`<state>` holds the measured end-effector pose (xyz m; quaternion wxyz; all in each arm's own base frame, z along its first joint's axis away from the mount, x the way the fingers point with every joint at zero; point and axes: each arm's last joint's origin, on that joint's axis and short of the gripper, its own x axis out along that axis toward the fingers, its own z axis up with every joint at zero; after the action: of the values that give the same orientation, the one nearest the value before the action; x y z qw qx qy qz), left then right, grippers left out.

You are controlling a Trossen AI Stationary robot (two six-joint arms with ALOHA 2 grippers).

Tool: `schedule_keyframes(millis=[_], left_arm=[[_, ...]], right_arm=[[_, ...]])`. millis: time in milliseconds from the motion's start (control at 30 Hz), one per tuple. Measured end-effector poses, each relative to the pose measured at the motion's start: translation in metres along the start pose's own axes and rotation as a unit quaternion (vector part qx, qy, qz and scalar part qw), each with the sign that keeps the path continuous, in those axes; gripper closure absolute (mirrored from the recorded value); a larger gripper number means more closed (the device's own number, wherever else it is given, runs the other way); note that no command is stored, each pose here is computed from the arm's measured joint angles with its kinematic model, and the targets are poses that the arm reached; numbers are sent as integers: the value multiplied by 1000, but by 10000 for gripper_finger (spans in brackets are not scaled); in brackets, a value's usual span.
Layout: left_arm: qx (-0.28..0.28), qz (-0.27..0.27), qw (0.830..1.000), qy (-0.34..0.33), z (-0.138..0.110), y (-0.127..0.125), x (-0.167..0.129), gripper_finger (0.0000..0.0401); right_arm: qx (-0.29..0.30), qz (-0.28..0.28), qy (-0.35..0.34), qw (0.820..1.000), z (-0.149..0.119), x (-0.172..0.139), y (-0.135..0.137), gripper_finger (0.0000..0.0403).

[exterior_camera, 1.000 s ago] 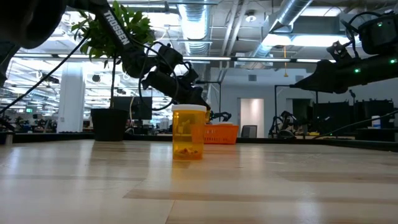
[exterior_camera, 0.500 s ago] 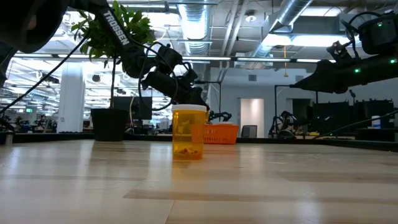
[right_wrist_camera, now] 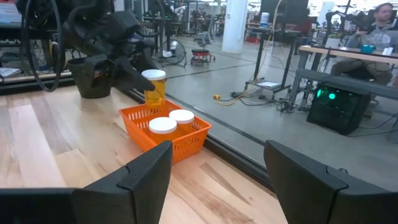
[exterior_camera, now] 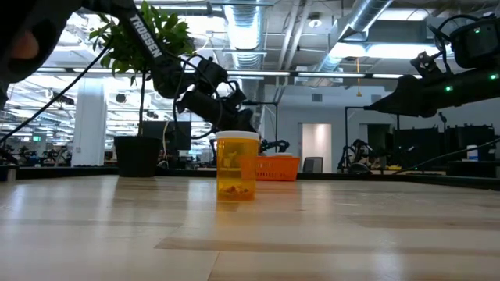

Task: Pick and place pill bottles into a basket
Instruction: Put the top orange pill bottle into the orange bin

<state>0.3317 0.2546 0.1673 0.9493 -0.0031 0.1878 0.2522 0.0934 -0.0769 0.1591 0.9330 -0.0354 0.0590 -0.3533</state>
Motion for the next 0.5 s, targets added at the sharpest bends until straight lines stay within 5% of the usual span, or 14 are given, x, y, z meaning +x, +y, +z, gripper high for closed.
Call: schedule_keyframes(millis=[500], left_arm=[[8,-17,1000,3,0,-2,0,208]], right_arm=[[0,0,0,1000,0,0,0,153]])
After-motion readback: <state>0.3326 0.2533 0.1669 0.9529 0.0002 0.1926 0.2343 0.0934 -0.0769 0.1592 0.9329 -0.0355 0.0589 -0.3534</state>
